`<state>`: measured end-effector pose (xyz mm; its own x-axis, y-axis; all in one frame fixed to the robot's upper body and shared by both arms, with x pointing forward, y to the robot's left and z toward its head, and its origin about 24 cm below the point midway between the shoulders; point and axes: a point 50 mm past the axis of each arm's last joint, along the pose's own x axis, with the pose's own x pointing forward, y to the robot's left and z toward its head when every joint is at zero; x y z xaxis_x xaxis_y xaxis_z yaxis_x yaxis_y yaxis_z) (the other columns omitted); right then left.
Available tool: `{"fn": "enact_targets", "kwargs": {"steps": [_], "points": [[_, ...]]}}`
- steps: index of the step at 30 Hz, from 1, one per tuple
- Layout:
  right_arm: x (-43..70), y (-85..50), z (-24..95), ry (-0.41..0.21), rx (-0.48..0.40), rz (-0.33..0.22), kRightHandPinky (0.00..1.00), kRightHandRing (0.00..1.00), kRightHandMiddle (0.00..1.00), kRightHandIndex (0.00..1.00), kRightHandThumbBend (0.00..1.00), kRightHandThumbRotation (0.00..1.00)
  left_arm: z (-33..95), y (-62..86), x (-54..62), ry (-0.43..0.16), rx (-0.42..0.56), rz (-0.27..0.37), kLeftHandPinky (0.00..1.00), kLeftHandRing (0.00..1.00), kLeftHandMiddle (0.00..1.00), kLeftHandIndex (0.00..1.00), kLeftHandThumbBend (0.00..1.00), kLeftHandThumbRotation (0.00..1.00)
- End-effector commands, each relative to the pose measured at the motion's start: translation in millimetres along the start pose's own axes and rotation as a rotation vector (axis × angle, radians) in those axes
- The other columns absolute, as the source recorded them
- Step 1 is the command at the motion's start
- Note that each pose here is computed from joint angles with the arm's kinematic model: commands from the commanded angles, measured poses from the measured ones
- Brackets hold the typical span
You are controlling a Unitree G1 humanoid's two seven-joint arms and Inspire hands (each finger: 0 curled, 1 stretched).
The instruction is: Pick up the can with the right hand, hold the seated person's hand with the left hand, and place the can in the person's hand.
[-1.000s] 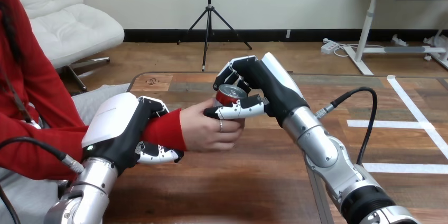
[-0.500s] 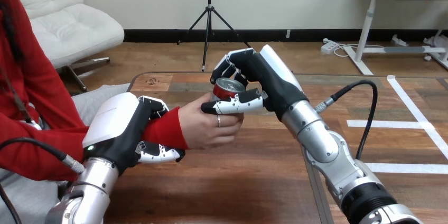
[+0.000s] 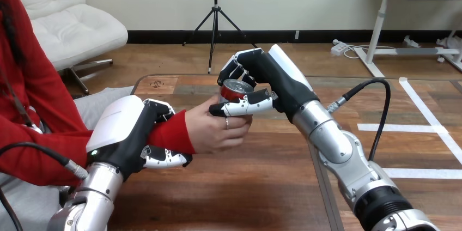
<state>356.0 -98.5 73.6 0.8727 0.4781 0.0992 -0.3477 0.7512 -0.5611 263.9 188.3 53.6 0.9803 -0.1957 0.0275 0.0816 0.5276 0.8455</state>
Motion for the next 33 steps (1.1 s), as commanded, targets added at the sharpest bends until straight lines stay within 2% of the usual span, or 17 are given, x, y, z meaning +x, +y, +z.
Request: {"fn": "enact_targets", "kwargs": {"steps": [1, 4, 5, 7, 10, 12, 13, 22, 33], "points": [[15.4, -0.3, 30.6, -0.112, 0.004, 0.032, 0.39, 0.46, 0.5, 0.55, 0.8, 0.1, 54.1, 38.8, 26.2, -0.272, -0.027, 0.179, 0.37, 0.42, 0.46, 0.46, 0.67, 0.08], [13.6, -2.0, 28.6, -0.103, 0.0, 0.039, 0.42, 0.49, 0.54, 0.58, 0.81, 0.2, 54.3, 39.0, 24.9, -0.269, -0.02, 0.174, 0.4, 0.47, 0.5, 0.49, 0.68, 0.19], [13.1, -2.5, 28.1, -0.102, -0.003, 0.04, 0.43, 0.51, 0.56, 0.61, 0.82, 0.28, 54.4, 39.1, 24.6, -0.269, -0.02, 0.174, 0.42, 0.5, 0.54, 0.52, 0.7, 0.26], [11.7, -3.8, 26.7, -0.097, -0.01, 0.045, 0.45, 0.53, 0.57, 0.62, 0.82, 0.34, 54.5, 39.1, 23.8, -0.27, -0.022, 0.172, 0.43, 0.52, 0.56, 0.54, 0.71, 0.3], [9.4, -6.0, 24.0, -0.086, -0.025, 0.053, 0.48, 0.57, 0.61, 0.65, 0.84, 0.47, 54.6, 39.1, 22.6, -0.275, -0.027, 0.171, 0.46, 0.56, 0.6, 0.57, 0.73, 0.37], [8.0, -7.1, 22.7, -0.081, -0.028, 0.057, 0.5, 0.59, 0.63, 0.67, 0.85, 0.56, 54.5, 39.0, 22.1, -0.277, -0.03, 0.169, 0.47, 0.58, 0.62, 0.58, 0.75, 0.4], [7.5, -7.6, 22.2, -0.079, -0.028, 0.059, 0.52, 0.61, 0.65, 0.69, 0.86, 0.65, 54.4, 39.0, 21.8, -0.278, -0.031, 0.167, 0.48, 0.6, 0.63, 0.6, 0.77, 0.43], [1.3, -11.4, 16.6, -0.064, -0.033, 0.064, 0.58, 0.68, 0.72, 0.75, 0.94, 0.94, 51.8, 36.9, 19.0, -0.283, -0.051, 0.148, 0.52, 0.64, 0.66, 0.64, 0.82, 0.51], [-7.1, -14.7, 9.7, -0.049, -0.023, 0.058, 0.63, 0.74, 0.77, 0.8, 0.99, 1.0, 47.2, 31.7, 14.8, -0.27, -0.117, 0.122, 0.56, 0.68, 0.71, 0.67, 0.88, 0.59]]}}
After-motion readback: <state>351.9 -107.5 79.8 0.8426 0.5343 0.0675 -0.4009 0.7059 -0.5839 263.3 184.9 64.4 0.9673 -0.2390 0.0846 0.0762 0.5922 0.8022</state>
